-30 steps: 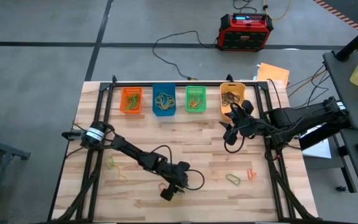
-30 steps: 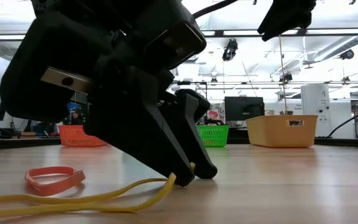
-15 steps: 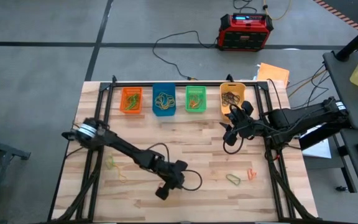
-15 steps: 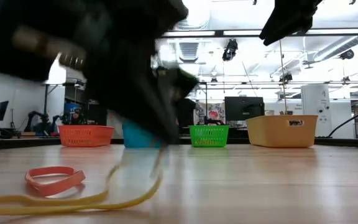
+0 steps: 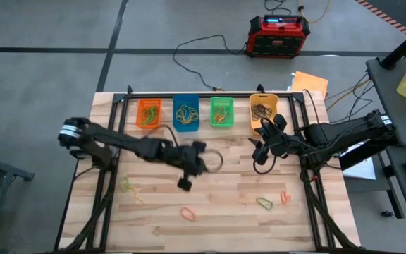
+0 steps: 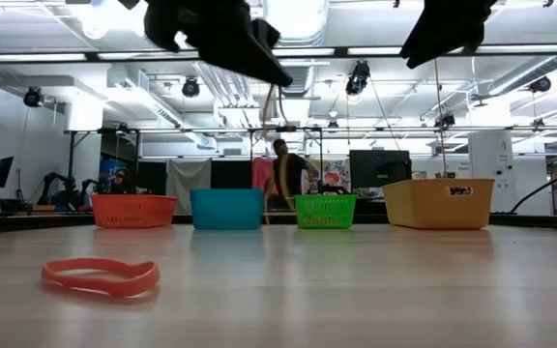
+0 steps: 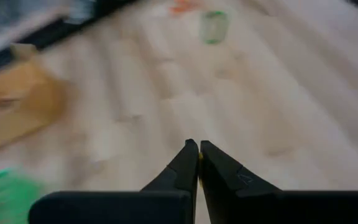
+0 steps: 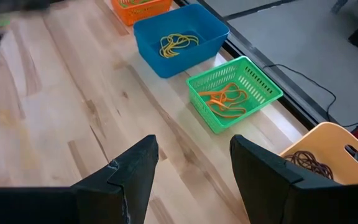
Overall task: Sort rubber bands into baskets
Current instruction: Put the yellow rubber band into the blue bin
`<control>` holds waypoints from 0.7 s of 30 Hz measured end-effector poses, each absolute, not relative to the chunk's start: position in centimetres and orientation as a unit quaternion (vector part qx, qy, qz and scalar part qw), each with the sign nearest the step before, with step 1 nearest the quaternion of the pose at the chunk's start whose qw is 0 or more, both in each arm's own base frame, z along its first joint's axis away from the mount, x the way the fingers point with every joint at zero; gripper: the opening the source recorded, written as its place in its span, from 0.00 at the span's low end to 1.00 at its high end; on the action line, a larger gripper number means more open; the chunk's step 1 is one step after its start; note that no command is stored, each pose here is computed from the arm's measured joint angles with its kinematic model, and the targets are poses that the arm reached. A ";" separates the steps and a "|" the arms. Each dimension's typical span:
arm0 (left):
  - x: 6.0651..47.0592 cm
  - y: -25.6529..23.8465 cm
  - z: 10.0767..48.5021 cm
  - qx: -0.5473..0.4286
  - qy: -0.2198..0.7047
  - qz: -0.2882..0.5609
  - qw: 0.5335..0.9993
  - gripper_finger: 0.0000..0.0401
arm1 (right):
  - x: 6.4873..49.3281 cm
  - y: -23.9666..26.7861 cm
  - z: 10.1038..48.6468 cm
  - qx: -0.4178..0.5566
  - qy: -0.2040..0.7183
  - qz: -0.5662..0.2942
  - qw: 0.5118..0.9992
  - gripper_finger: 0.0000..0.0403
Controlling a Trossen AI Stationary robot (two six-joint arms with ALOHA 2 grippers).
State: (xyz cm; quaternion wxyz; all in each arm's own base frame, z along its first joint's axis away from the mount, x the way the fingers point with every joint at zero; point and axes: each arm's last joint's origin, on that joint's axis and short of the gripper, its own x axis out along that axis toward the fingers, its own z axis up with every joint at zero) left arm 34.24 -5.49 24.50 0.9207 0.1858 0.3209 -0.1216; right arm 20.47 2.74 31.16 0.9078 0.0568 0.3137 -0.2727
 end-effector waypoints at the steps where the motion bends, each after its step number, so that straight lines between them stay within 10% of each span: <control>1: 34.0 -4.6 25.2 0.192 0.316 -0.104 0.923 0.00 | 20.5 2.7 31.2 0.057 0.313 -0.273 0.908 0.49; 21: 28.9 14.5 27.7 0.188 0.371 0.158 0.896 0.00 | 22.3 3.1 30.2 0.039 0.322 -0.268 0.907 0.49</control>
